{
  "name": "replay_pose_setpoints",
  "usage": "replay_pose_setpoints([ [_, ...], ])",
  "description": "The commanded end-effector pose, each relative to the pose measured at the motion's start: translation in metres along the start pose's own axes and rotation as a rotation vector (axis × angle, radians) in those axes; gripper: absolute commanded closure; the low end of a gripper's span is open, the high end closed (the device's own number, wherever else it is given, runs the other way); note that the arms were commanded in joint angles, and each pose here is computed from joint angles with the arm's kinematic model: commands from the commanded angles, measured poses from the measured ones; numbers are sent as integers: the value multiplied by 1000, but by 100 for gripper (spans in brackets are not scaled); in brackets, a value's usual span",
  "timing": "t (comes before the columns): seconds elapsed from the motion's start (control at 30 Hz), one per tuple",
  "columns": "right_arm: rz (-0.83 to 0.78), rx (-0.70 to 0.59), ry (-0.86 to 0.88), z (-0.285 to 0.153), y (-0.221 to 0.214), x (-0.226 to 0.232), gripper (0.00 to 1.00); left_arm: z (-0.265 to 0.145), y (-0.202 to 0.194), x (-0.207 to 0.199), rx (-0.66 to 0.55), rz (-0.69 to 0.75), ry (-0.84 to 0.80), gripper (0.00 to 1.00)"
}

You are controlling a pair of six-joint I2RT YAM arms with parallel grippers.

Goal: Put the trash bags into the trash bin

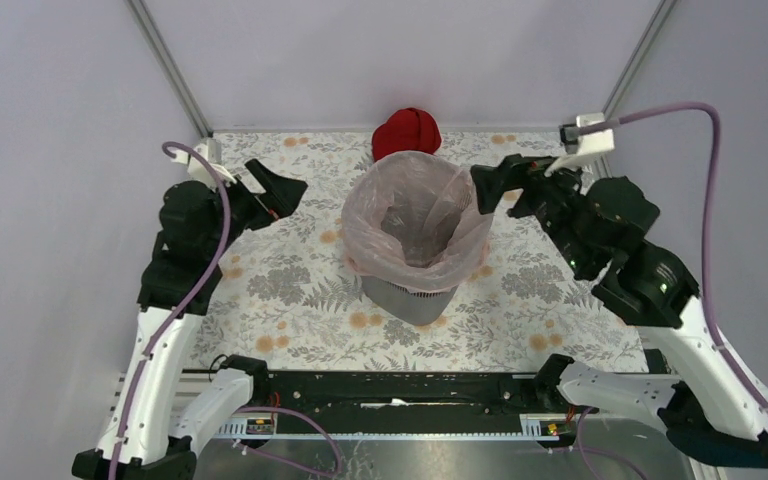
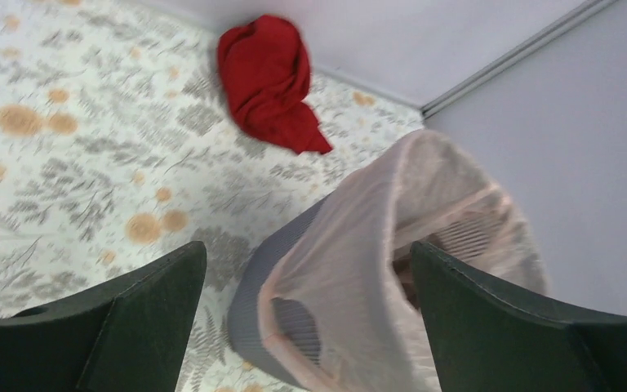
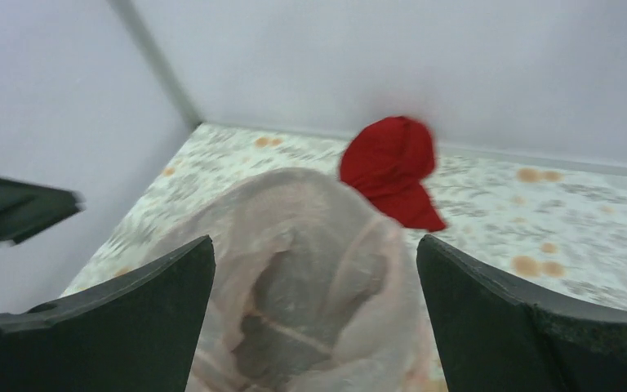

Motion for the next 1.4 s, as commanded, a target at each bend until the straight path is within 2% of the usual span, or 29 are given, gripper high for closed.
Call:
replay_pose_setpoints([
  [0.0,-114,71,-263,14,-35,-50,0,-18,29,-53,-23,38,-180,1],
  [0.1,64,154,-252,38,-49,-79,0,-28,38,-87,-6,69,-322,1],
  [0.17,218,177,-158,52,-55,-90,0,-36,39,-102,14,87,-397,1],
  [0.3,367,222,-21,73,-65,-83,0,-49,33,-110,32,116,-467,1],
  [0.47,522,320,120,71,-108,-59,0,-64,25,-106,9,141,-486,1],
  [0.57,520,392,111,67,-137,-58,3,-63,18,-103,32,136,-500,1],
  [0.63,521,410,171,68,-144,-50,10,-62,16,-104,35,129,-518,1],
  [0.77,461,450,354,80,-153,-7,16,-60,15,-108,38,104,-553,1],
  [0.87,382,509,419,91,-168,27,20,-66,18,-113,27,107,-567,1],
  [0.97,414,529,479,100,-179,59,23,-77,22,-115,0,120,-562,1],
  [1.2,385,529,612,132,-193,137,23,-105,36,-119,-83,181,-525,1],
  [1.37,349,546,669,149,-189,169,22,-126,50,-128,-151,223,-524,1],
])
Point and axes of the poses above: each gripper's point midway between its finger pads, its own z axis out along the fingers, its own x axis along the line the jaws close on, y = z × x, the point moved 2 cm from there along -z, back along the fingers, and after that the axes turned 6 degrees about -z, right-handed, at the moved point
